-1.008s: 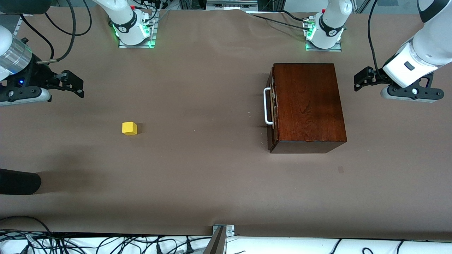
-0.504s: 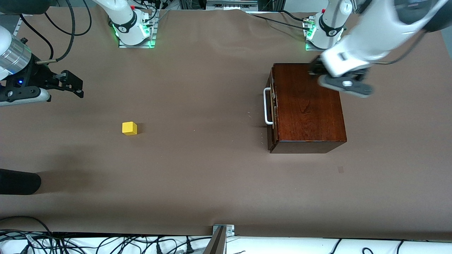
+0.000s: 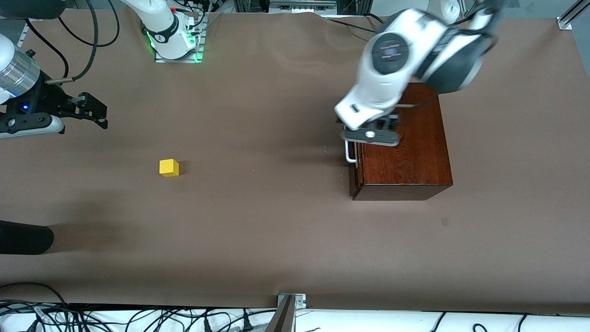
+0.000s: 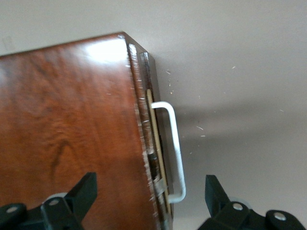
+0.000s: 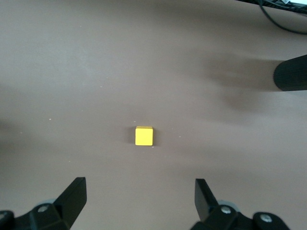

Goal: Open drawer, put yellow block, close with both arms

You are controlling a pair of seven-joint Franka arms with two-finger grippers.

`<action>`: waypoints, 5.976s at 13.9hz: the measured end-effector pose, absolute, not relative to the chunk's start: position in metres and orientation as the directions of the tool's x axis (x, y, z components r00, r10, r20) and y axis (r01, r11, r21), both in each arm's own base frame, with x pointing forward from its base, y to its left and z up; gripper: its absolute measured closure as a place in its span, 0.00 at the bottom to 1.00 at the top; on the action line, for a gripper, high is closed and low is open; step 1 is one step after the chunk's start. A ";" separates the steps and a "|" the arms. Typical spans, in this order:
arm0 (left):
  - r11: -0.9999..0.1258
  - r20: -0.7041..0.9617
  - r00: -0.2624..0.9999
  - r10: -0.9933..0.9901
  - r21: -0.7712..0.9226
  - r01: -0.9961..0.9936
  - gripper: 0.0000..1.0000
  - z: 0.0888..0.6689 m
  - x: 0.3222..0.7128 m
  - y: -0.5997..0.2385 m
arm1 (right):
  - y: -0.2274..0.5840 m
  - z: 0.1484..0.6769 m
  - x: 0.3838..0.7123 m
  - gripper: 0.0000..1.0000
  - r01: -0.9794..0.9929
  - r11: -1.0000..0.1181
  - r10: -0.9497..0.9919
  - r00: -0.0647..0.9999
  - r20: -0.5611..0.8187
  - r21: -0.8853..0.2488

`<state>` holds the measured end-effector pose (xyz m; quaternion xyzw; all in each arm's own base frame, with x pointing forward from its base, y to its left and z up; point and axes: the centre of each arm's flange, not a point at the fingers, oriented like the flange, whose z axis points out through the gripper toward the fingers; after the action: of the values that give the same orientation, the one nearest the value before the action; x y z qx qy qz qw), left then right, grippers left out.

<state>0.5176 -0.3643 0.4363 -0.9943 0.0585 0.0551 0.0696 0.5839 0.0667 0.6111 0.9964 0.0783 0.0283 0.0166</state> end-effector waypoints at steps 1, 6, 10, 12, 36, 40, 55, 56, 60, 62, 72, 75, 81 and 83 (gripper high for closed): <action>-0.978 -0.106 0.989 -0.104 -0.170 -0.121 0.00 0.420 0.511 -0.380 | 0.067 0.611 0.584 0.00 0.157 -0.987 0.159 0.986 0.055 0.040; -0.974 -0.042 0.996 -0.073 -0.210 -0.080 0.00 0.355 0.499 -0.397 | 0.070 0.602 0.588 0.00 0.161 -0.986 0.163 0.986 0.040 0.041; -0.973 -0.008 0.999 -0.042 -0.225 -0.043 0.00 0.339 0.490 -0.406 | 0.072 0.583 0.597 0.00 0.153 -0.988 0.153 0.988 0.012 0.004; -0.973 -0.013 0.999 -0.032 -0.228 -0.034 0.00 0.330 0.483 -0.414 | 0.067 0.576 0.600 0.00 0.140 -0.990 0.140 0.990 0.002 -0.007; -0.962 -0.014 1.000 0.001 -0.272 -0.002 0.00 0.280 0.446 -0.443 | 0.077 0.376 0.621 0.00 0.137 -0.990 0.131 0.979 -0.155 0.027; -0.979 0.028 1.000 -0.011 -0.205 -0.005 0.00 0.298 0.447 -0.475 | 0.078 0.297 0.597 0.00 0.118 -0.993 0.116 0.990 -0.080 0.027; -0.954 0.008 1.000 0.021 -0.300 0.022 0.00 0.329 0.467 -0.491 | 0.079 0.184 0.551 0.13 0.116 -0.993 0.116 0.993 -0.014 0.032; -0.947 0.008 1.000 0.011 -0.320 0.013 0.00 0.316 0.467 -0.489 | 0.078 0.182 0.551 0.14 0.116 -0.993 0.115 0.993 -0.015 0.032; -0.950 -0.006 1.000 -0.011 -0.313 -0.012 0.00 0.276 0.468 -0.495 | 0.076 0.182 0.552 0.44 0.117 -0.993 0.116 0.993 -0.012 0.033; -0.962 0.015 1.000 0.000 -0.273 0.004 0.00 0.277 0.470 -0.500 | 0.075 0.183 0.552 0.44 0.138 -0.990 0.138 0.990 -0.010 0.033; -0.989 0.077 0.996 0.037 -0.137 0.047 0.00 0.306 0.460 -0.530 | 0.075 0.381 0.577 0.44 0.188 -0.982 0.187 0.981 -0.040 0.008; -0.982 0.047 0.999 0.011 -0.190 0.020 0.00 0.353 0.456 -0.520 | 0.068 0.430 0.582 0.44 0.184 -0.983 0.184 0.980 -0.074 0.004; -0.992 -0.060 0.998 -0.026 -0.124 -0.033 0.00 0.491 0.512 -0.396 | 0.059 0.467 0.587 0.44 0.191 -0.982 0.190 0.977 -0.099 0.003; -0.992 -0.083 0.995 -0.049 -0.110 -0.058 0.00 0.520 0.543 -0.325 | 0.060 0.466 0.588 0.44 0.193 -0.981 0.192 0.976 -0.101 0.002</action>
<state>0.5426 -0.3247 0.5197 -0.9973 0.0268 0.0402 0.0560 0.5875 0.0599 0.4661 0.9940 0.0970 -0.0504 0.0061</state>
